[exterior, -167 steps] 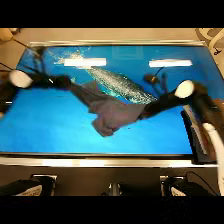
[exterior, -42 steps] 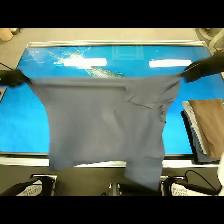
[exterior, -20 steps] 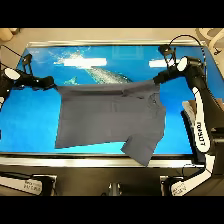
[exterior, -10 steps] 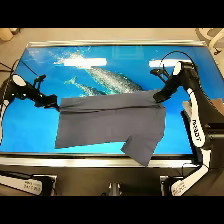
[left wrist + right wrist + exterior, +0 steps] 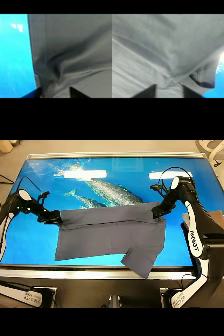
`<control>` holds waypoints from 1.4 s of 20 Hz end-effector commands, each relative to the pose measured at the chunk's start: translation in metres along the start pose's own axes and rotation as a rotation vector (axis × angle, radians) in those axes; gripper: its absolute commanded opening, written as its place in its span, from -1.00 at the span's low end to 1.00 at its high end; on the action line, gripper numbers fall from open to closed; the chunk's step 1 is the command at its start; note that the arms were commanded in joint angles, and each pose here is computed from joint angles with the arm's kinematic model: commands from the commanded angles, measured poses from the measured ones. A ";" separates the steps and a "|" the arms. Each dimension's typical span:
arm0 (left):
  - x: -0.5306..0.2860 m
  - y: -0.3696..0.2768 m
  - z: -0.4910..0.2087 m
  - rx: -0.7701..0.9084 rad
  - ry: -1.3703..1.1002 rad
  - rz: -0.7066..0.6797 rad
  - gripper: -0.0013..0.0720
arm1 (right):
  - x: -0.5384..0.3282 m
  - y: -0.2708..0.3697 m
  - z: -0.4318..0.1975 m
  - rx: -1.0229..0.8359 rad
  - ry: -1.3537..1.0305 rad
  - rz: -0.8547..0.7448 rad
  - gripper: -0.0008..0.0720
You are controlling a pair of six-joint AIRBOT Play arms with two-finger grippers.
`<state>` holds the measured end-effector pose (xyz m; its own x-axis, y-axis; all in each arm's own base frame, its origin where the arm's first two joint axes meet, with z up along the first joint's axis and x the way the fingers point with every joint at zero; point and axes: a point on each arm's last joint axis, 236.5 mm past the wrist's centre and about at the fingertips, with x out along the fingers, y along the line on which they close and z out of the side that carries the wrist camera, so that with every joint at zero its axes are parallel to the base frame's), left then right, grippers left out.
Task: Fold the shirts.
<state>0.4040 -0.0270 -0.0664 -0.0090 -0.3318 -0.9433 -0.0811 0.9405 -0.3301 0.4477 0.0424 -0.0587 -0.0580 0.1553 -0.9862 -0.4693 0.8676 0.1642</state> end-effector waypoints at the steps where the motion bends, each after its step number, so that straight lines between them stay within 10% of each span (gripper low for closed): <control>1: -0.008 0.007 0.001 -0.051 -0.016 0.010 0.41 | -0.006 0.002 -0.015 -0.031 0.047 0.014 0.23; 12: 0.018 0.024 -0.158 -0.102 0.115 0.011 0.38 | -0.016 0.026 -0.119 0.065 0.006 0.041 0.15; 28: 0.049 0.020 -0.187 -0.168 0.115 -0.031 0.27 | -0.008 0.046 -0.148 0.046 0.055 0.083 0.08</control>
<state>0.2099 -0.0390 -0.1045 -0.1573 -0.3816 -0.9108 -0.2358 0.9102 -0.3406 0.2998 0.0112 -0.0471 -0.1316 0.1994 -0.9710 -0.4214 0.8754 0.2368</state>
